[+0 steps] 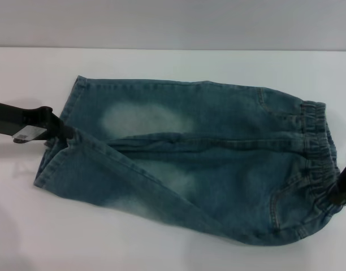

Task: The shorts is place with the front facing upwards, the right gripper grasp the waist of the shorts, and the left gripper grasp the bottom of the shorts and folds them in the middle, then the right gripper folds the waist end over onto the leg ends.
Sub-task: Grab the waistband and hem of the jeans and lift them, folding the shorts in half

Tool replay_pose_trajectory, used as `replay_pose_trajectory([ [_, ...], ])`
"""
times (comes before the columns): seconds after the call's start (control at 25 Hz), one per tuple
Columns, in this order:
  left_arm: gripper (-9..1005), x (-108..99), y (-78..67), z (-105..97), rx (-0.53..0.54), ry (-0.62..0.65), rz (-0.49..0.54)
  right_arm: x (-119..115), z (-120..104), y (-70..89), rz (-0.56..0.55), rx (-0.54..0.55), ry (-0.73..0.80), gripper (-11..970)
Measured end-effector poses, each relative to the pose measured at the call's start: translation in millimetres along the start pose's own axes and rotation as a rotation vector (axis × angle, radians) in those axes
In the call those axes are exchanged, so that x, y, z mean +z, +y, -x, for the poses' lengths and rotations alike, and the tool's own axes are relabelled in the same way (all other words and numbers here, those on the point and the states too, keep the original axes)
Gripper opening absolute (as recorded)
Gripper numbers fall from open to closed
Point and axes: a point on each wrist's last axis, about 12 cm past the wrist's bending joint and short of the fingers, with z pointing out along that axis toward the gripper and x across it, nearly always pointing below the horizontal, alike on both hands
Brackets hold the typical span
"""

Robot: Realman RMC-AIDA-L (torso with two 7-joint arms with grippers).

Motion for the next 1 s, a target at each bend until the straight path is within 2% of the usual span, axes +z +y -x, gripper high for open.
replay_pose_trajectory([
  [0.12,20,-1,0.6,2,-0.003,-0.016,0.002,-8,-4,1.3,0.03,0.011,-0.041,50],
  [0.28,20,-4,1.6,7,-0.016,-0.062,0.001,-24,-13,-0.8,0.055,0.056,-0.176,9],
  [0.48,20,-14,4.4,18,-0.069,-0.192,-0.037,-38,-27,-2.4,0.105,0.132,-0.457,9],
  [0.6,20,-17,4.0,25,-0.069,-0.242,-0.025,-41,-35,-3.4,0.123,0.201,-0.599,9],
  [0.76,21,-17,2.2,36,-0.067,-0.3,-0.002,-35,-45,-6.9,0.123,0.311,-0.723,9],
  [1.0,21,-17,-3.7,51,-0.05,-0.37,0.028,-16,-56,-13.7,0.094,0.451,-0.778,9],
])
